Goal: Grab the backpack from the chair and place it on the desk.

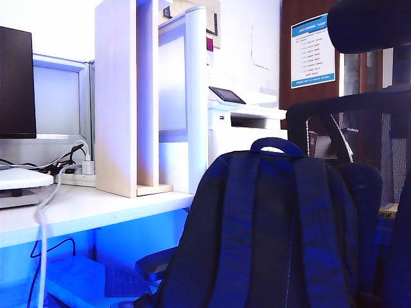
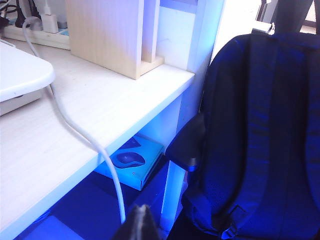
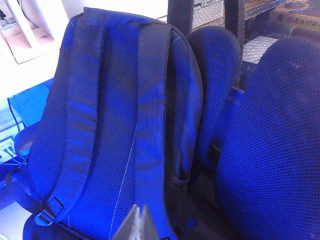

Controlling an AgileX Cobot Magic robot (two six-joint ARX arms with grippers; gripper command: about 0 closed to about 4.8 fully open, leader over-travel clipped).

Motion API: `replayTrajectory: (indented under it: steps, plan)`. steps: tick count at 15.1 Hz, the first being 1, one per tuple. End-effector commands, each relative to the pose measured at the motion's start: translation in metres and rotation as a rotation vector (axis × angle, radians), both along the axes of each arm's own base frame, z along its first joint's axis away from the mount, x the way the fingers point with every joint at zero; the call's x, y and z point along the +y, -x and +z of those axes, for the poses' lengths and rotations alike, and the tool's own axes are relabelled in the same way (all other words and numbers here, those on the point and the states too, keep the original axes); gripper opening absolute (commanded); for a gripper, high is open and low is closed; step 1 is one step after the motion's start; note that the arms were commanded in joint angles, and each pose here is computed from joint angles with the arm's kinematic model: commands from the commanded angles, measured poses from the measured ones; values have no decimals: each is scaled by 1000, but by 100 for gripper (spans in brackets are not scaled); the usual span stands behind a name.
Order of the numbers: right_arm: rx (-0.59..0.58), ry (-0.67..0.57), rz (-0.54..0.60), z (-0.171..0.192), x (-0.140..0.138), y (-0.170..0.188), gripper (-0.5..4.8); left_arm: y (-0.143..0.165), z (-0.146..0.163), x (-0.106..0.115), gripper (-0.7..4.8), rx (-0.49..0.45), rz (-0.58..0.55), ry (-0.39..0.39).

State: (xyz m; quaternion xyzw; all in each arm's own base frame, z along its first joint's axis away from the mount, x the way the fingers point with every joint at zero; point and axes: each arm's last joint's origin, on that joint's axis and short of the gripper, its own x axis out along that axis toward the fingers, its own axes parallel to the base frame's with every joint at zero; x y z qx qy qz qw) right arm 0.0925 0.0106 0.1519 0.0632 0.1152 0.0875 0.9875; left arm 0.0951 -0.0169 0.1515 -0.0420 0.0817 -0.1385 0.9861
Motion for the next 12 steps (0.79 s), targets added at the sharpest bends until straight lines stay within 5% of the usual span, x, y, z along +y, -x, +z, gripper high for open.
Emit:
replayTrajectory:
  steps: [1,10,12]
  plan:
    - [4,0,4,-1,0,0,-5,1,-2,-1,-6,22,-45,8]
    - [4,0,4,-1,0,0,-6,1,-1,-1,-6,19,-49,9]
    - [6,-7,3,-1,0,0,-6,2,0,-4,-1,10,-140,24]
